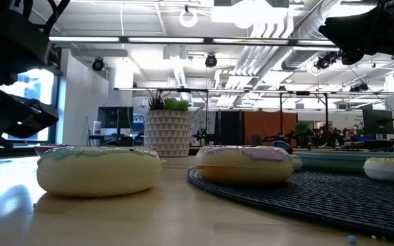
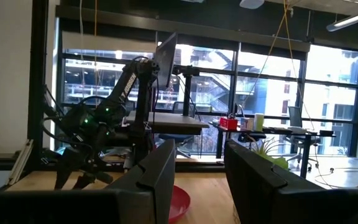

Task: Pick & Place donuts
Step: Put the bottom small pink donut on the pink plate

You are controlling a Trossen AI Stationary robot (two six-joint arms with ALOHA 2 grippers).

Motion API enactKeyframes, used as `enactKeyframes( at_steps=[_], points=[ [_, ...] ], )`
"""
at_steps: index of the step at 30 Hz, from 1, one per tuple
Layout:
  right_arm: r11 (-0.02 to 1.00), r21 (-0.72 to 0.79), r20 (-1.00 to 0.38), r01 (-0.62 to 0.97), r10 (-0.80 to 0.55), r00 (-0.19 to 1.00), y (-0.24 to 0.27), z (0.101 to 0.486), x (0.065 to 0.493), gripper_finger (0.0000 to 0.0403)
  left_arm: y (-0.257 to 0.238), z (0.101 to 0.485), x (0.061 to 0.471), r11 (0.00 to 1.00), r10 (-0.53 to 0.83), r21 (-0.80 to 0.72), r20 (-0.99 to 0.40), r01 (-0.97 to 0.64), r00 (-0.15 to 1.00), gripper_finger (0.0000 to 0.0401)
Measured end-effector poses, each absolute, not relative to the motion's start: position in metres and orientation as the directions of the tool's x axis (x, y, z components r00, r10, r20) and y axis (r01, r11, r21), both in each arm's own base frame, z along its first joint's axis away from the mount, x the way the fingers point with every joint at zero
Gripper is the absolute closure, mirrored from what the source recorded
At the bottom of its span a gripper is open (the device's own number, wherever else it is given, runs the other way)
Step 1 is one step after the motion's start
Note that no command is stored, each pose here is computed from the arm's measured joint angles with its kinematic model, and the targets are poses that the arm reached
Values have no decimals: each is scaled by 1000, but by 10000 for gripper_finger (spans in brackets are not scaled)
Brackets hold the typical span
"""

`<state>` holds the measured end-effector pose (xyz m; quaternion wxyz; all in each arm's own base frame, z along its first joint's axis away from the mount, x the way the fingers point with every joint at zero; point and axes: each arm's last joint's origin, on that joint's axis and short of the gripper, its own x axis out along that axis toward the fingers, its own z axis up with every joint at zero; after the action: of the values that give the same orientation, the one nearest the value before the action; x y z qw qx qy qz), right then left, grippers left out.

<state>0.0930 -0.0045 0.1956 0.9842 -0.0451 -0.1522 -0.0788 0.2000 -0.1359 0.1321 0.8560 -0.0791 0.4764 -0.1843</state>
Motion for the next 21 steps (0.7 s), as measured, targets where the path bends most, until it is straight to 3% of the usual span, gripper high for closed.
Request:
enactKeyframes(
  at_steps=[9, 15, 21],
  points=[
    [983, -61, 322, 173, -145, 936, -5, 197, 92, 274, -125, 138, 204, 935, -356, -298, -778, 194, 519, 388],
    [983, -51, 372, 176, -145, 917, -5, 202, 91, 274, -92, 160, 208, 945, -309, -309, -752, 103, 582, 387],
    [983, -52, 372, 177, -146, 917, -5, 202, 91, 274, -33, 189, 207, 979, -28, -132, -840, -153, 541, 385]
  ],
)
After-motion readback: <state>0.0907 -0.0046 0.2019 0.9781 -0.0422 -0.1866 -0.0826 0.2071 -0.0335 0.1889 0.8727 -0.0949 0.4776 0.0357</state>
